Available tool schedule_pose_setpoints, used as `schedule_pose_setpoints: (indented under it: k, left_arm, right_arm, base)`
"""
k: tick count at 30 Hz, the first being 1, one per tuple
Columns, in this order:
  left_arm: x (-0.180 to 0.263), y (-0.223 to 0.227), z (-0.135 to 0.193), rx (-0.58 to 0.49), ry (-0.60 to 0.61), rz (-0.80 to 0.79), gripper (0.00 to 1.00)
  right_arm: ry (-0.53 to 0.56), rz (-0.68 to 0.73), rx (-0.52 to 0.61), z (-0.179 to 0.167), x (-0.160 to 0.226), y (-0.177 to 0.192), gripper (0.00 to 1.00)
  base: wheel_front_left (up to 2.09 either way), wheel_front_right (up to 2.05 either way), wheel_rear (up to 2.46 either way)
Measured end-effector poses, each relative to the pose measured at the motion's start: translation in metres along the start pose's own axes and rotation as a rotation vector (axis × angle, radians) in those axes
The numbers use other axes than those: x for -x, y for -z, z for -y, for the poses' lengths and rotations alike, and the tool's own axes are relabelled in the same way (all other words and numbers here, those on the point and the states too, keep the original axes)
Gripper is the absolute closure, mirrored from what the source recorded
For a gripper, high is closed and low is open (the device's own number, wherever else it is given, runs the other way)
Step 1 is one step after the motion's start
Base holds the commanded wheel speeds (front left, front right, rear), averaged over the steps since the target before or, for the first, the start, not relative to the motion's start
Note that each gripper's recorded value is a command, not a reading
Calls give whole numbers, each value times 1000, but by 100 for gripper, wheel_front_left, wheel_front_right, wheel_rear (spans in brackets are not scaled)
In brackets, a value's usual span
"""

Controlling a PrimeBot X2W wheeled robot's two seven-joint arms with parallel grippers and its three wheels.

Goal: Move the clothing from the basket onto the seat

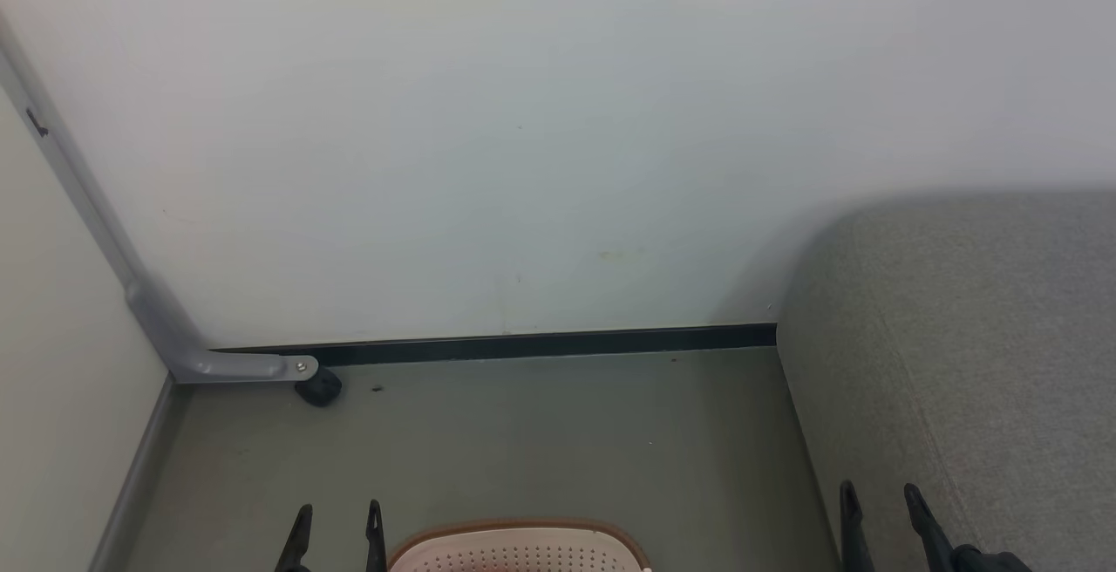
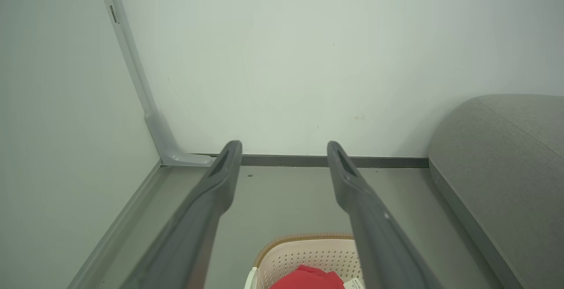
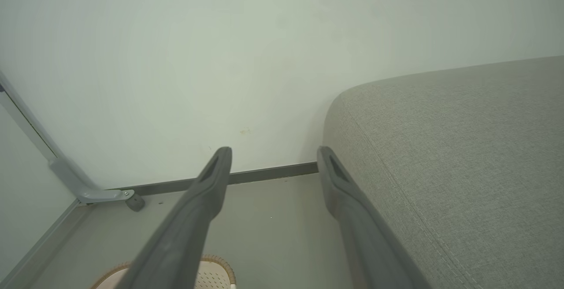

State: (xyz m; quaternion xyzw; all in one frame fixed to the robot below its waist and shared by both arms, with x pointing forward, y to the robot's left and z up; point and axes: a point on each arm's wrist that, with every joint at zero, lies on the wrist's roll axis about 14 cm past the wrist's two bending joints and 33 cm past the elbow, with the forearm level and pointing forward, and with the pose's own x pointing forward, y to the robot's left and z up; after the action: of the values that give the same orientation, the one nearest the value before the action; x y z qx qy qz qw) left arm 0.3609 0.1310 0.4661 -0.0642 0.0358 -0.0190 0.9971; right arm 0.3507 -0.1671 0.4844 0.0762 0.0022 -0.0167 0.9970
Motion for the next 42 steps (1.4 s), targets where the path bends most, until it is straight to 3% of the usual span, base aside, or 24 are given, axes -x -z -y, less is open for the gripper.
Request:
schedule_pose_setpoints:
  k: [42]
  left_arm:
    - [-2,25,0,37,-7,-86,0]
  right_arm:
    - [17,-64,2,7,3,20,0]
  base:
    - [0,0,0]
